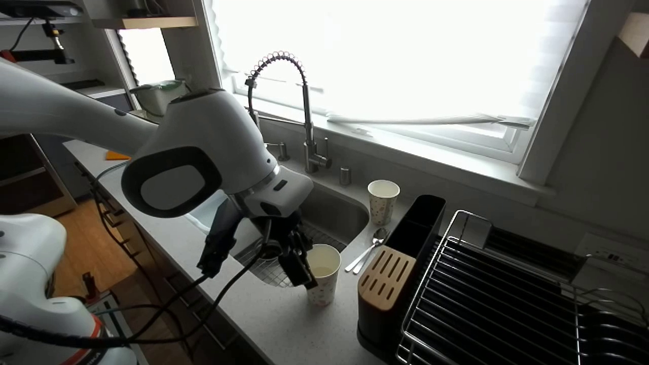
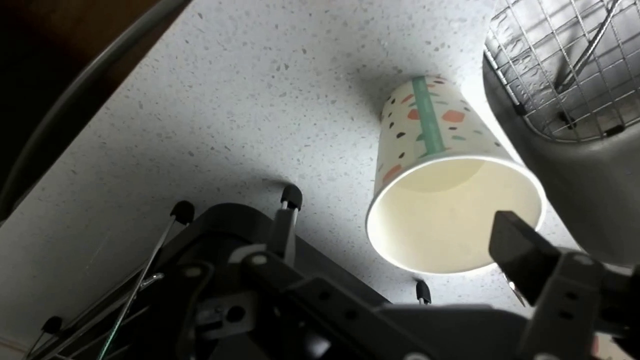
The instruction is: Pour the water out of the two cups into the sink
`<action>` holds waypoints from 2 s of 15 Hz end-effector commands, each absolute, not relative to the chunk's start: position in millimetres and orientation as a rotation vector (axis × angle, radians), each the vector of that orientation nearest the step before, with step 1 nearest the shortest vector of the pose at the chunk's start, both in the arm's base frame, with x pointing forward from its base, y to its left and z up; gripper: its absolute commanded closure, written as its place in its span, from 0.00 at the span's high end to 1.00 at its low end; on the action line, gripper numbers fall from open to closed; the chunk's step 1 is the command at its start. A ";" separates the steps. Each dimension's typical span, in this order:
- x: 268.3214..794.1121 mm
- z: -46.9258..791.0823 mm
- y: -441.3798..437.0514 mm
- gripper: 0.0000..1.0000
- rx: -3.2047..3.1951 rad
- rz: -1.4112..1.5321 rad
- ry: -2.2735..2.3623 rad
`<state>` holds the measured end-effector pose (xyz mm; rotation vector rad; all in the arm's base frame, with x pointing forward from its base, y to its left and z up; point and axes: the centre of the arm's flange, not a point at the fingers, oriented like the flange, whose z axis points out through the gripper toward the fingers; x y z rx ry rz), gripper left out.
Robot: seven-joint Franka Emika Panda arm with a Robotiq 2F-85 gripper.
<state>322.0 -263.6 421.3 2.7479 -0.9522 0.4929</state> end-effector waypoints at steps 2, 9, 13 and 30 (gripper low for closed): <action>330.9 400.0 -268.4 1.00 2.746 0.487 -1.050; 334.8 386.1 -271.4 0.49 2.744 0.464 -1.098; 335.5 384.3 -271.7 0.17 2.744 0.459 -1.106; 402.4 486.6 -151.5 0.01 2.602 0.692 -0.504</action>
